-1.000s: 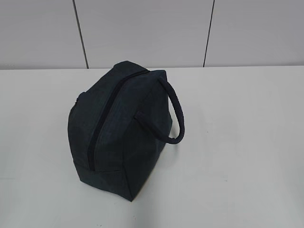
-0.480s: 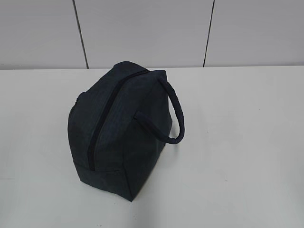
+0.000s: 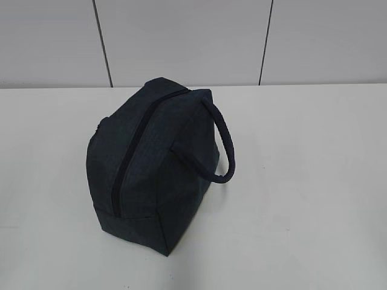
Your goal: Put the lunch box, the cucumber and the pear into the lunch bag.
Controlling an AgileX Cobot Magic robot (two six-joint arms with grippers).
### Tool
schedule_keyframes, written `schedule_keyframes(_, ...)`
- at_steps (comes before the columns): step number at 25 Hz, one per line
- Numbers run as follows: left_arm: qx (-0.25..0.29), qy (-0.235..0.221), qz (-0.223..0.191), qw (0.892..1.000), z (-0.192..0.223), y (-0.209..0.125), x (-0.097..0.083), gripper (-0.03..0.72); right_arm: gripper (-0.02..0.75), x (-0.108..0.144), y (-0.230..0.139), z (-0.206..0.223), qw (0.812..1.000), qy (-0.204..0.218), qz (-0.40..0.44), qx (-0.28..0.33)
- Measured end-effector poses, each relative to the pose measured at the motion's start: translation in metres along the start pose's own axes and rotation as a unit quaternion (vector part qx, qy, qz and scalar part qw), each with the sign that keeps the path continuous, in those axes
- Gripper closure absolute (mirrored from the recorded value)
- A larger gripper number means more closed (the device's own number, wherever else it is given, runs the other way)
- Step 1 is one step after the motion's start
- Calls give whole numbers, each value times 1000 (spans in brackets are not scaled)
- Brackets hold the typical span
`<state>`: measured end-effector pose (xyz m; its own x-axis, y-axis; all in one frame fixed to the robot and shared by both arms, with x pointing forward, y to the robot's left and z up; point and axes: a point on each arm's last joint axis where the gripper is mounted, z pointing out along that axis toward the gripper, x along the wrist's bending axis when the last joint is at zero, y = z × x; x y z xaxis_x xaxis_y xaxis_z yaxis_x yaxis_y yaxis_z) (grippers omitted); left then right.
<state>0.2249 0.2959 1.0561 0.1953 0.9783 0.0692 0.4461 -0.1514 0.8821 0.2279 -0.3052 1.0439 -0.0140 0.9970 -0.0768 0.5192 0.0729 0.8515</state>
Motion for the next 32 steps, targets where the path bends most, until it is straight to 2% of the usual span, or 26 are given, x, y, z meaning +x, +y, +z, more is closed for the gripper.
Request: schedule_keyframes(32, 0, 0, 0, 1000, 0, 0, 0, 412, 241, 0, 0, 0, 1000, 0, 0, 0)
